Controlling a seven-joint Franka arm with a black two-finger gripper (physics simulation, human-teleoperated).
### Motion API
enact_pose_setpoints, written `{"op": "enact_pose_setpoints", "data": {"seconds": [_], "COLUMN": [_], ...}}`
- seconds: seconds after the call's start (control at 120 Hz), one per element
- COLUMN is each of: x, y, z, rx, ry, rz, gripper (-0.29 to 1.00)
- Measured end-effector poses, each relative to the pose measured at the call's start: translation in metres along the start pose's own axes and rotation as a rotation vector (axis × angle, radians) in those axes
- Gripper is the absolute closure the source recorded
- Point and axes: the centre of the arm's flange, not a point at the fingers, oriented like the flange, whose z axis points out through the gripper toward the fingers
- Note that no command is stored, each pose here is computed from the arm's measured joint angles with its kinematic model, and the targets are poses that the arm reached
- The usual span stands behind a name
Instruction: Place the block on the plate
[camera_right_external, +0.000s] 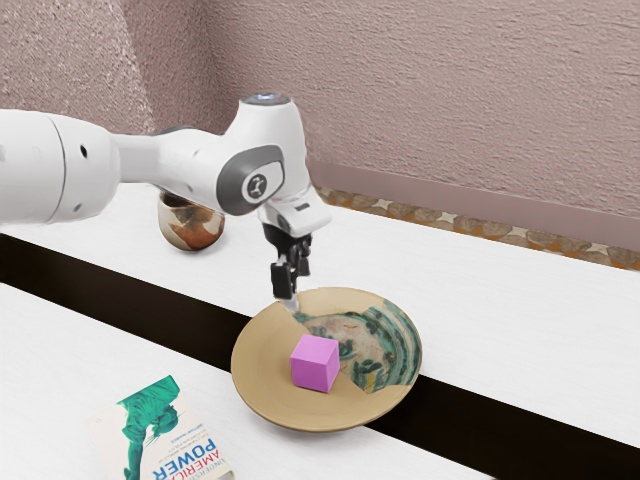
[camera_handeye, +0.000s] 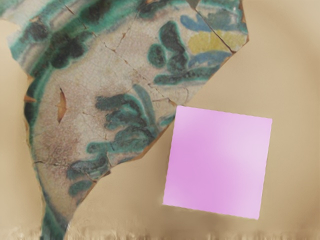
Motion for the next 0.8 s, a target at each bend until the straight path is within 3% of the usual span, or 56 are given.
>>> {"op": "enact_pose_setpoints", "data": {"seconds": [0.242,0.492,0.8], "x": [-0.081,-0.095,-0.099], "y": [-0.045,-0.029,-0.020], "z": [-0.070,-0.146,-0.148], "rx": [0.059,0.049,0.006], "ry": [0.031,0.054,0.022], "rz": [-0.335,-0.538,-0.702], "gripper": [0.01,0.00,0.00]}}
